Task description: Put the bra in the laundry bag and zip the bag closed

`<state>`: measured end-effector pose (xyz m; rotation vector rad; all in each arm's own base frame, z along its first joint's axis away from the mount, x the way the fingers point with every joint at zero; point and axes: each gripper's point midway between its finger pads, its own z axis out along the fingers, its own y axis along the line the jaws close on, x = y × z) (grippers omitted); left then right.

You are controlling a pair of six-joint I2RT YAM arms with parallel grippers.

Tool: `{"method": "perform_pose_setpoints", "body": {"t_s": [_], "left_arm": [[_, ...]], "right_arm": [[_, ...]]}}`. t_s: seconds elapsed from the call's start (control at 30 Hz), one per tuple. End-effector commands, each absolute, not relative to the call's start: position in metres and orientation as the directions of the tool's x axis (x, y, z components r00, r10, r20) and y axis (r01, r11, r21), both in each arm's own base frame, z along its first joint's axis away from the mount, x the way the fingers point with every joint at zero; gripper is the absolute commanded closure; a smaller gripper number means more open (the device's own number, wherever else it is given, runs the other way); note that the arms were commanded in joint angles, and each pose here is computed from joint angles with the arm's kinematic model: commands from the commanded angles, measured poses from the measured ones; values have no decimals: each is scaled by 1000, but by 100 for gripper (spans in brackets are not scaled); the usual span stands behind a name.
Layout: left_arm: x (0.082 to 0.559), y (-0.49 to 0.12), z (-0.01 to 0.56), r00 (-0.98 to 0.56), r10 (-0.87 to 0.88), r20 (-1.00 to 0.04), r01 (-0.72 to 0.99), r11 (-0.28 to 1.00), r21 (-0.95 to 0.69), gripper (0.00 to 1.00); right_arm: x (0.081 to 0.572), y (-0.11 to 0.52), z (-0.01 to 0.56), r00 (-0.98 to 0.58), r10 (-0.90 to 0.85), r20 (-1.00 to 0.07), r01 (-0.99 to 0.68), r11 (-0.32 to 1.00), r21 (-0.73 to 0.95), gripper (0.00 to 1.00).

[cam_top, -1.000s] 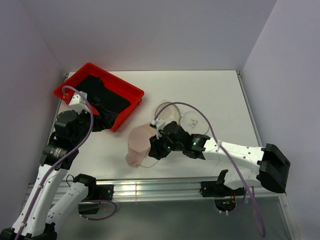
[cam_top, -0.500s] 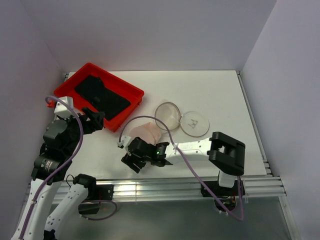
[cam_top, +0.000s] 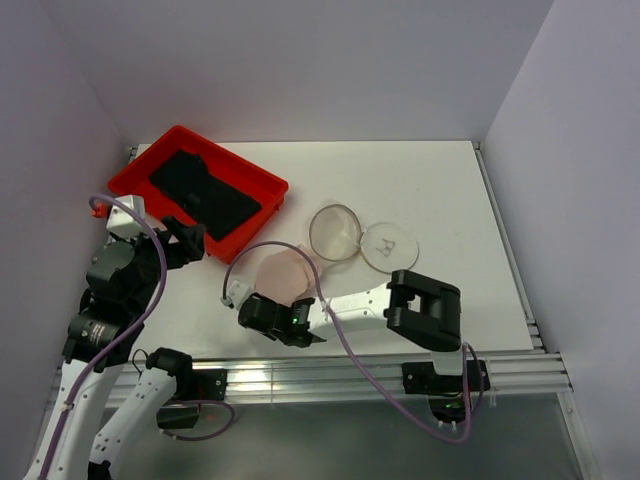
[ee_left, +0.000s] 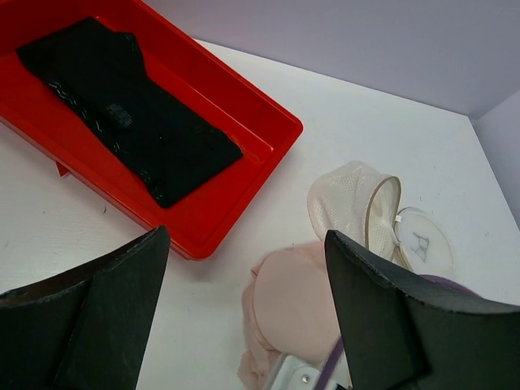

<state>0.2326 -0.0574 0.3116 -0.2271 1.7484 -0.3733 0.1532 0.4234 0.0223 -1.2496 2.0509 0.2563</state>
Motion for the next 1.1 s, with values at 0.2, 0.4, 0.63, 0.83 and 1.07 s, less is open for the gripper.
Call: {"method": "perform_pose_setpoints", "body": {"t_s": [0.2, 0.4, 0.63, 0.83, 1.07], "left_arm": [[228, -99, 309, -255, -342, -904, 278, 870, -407, 14], [202, -140, 341, -197, -312, -929, 570, 735, -367, 7], [166, -161, 364, -182, -272, -945, 735, 601, -315, 1], [162, -169, 358, -240, -288, -927, 752, 548, -366, 1], [167, -177, 345, -299, -287, -910, 756, 510, -410, 1]], "right_arm": [[170, 398, 250, -82, -299, -951, -778, 615, -127, 100], [169, 361, 368, -32, -129, -991, -858, 512, -39, 100], [172, 342, 417, -66, -51, -996, -911, 410, 40, 100], [165, 350, 418, -143, -77, -987, -926, 362, 106, 100], [169, 344, 413, -135, -72, -988, -913, 396, 96, 100]]}}
